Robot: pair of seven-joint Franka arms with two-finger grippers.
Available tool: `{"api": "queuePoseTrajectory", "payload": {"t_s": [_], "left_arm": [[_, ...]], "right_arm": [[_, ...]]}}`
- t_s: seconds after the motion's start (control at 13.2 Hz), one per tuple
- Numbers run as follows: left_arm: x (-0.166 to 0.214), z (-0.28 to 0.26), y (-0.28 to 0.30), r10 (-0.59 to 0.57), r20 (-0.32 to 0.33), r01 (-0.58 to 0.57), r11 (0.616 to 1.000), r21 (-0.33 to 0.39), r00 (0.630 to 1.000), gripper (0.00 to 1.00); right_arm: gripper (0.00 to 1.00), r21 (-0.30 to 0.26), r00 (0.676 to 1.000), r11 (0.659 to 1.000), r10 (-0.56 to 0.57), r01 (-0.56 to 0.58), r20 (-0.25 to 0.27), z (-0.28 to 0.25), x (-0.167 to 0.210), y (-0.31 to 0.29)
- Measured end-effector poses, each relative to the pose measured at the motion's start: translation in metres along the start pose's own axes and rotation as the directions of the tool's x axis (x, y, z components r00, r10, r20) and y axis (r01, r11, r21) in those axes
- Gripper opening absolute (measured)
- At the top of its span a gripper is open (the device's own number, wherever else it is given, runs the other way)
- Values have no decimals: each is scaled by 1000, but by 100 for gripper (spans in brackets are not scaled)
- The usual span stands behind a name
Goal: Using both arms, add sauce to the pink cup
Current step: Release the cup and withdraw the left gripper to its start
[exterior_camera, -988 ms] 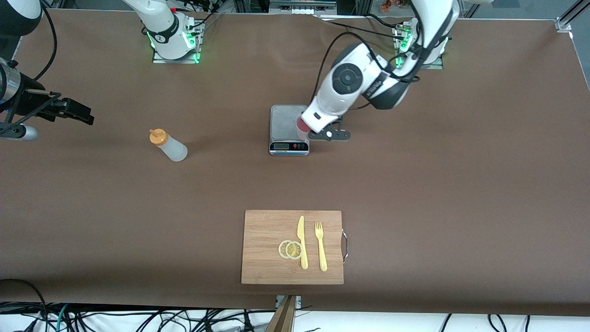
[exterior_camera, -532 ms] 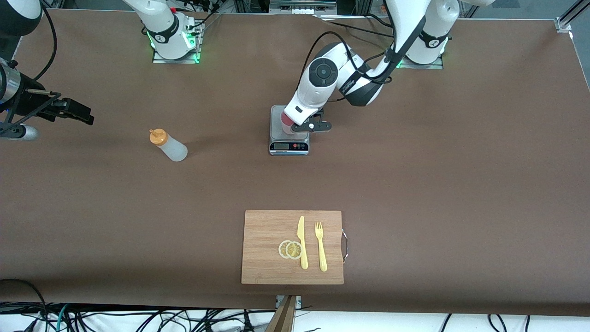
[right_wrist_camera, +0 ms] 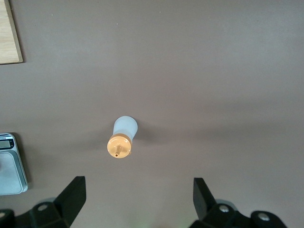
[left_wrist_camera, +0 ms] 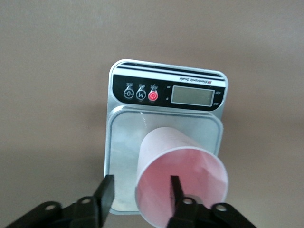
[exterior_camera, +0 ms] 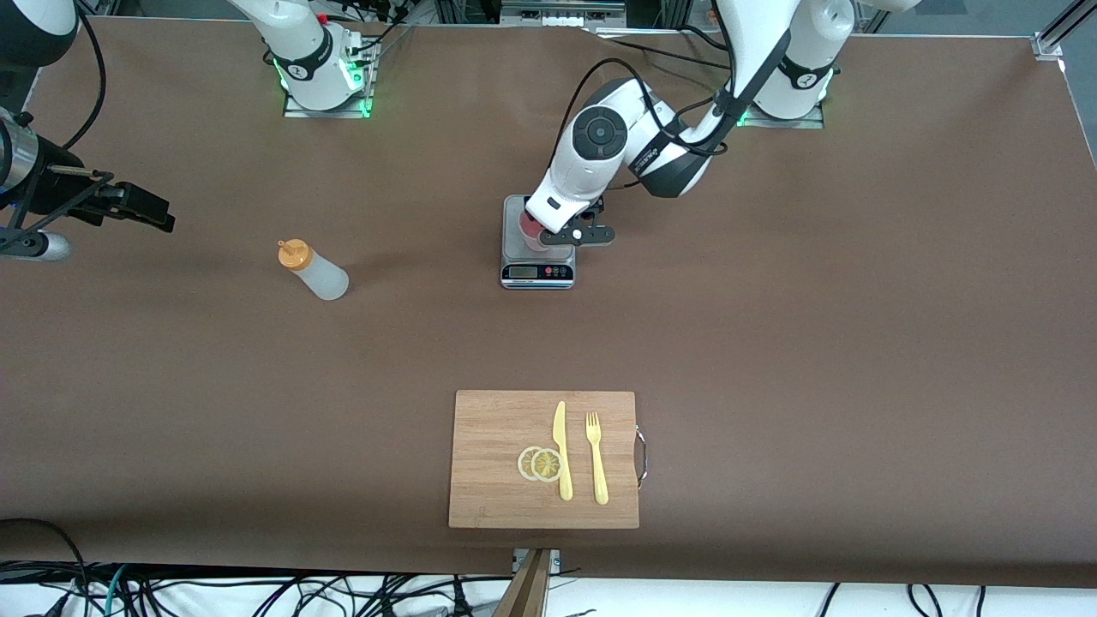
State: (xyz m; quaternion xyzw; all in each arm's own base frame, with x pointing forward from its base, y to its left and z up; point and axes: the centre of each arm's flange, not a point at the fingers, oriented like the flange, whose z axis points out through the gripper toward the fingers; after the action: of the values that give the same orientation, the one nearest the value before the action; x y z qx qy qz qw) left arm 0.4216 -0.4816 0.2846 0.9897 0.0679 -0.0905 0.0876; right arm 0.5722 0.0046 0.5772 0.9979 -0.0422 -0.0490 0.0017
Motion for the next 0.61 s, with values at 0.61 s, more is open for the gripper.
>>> {"api": "queuePoseTrajectory", "payload": {"t_s": [0.61], "left_arm": [[107, -168, -57, -53, -35, 54, 998, 27, 998, 100]], "right_arm": [[100, 0, 1000, 1000, 8, -8, 1, 0, 0, 4]]}}
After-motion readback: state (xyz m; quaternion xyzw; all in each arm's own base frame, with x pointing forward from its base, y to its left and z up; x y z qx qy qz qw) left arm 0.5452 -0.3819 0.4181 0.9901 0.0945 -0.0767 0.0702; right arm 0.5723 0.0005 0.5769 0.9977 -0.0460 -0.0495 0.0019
